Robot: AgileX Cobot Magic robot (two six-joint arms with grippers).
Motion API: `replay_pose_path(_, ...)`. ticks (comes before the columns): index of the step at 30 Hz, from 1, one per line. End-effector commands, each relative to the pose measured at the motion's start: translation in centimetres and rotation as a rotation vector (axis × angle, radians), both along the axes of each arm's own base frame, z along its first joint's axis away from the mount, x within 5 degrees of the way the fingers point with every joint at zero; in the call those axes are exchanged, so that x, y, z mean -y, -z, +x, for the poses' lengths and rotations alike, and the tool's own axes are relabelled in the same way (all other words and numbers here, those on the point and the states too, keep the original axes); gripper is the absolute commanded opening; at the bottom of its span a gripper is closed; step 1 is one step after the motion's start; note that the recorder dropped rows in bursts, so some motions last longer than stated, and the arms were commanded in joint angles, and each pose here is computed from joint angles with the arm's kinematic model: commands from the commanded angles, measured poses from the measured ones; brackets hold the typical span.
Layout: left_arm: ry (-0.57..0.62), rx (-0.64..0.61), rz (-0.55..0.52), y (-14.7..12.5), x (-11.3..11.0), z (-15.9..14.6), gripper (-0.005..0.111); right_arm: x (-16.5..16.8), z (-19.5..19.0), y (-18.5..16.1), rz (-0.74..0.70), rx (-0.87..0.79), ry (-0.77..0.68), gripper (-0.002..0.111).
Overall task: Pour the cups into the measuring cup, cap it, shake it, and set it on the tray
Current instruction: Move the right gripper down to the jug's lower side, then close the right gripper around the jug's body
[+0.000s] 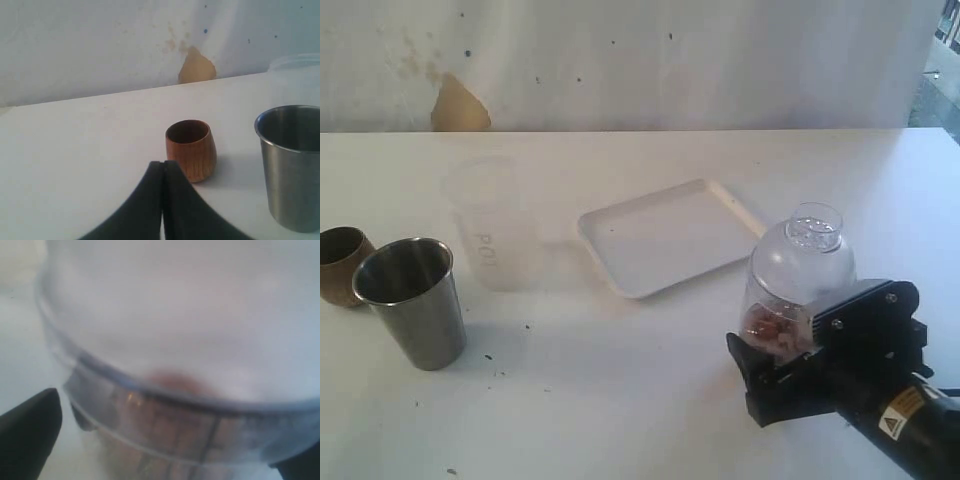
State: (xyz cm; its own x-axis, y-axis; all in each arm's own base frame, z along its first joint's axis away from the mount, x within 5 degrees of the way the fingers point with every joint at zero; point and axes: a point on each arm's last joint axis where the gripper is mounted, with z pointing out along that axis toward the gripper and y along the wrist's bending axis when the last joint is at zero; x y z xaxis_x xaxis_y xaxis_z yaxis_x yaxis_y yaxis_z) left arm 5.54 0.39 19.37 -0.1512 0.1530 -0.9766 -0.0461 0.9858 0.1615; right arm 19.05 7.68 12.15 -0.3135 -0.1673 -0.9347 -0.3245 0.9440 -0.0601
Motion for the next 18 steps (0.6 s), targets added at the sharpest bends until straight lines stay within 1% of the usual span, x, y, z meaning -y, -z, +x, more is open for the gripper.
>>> replay_pose_path(1,0.003,-0.003,0.0,0.16,0.02,0.0,0.0,0.03,0.48,0.19,-0.005,0.023,0.011,0.105)
replay_pose_path(5,0.003,-0.003,0.0,0.16,0.02,0.0,0.0,0.09,0.73,0.2,0.005,0.072,0.026,0.105)
replay_pose_path(13,0.003,-0.003,0.0,0.16,0.02,0.0,0.0,0.73,0.89,0.42,0.004,0.061,0.104,0.105)
replay_pose_path(18,0.003,-0.003,0.0,0.16,0.02,0.0,0.0,0.53,0.85,0.42,0.063,0.045,0.1,0.105)
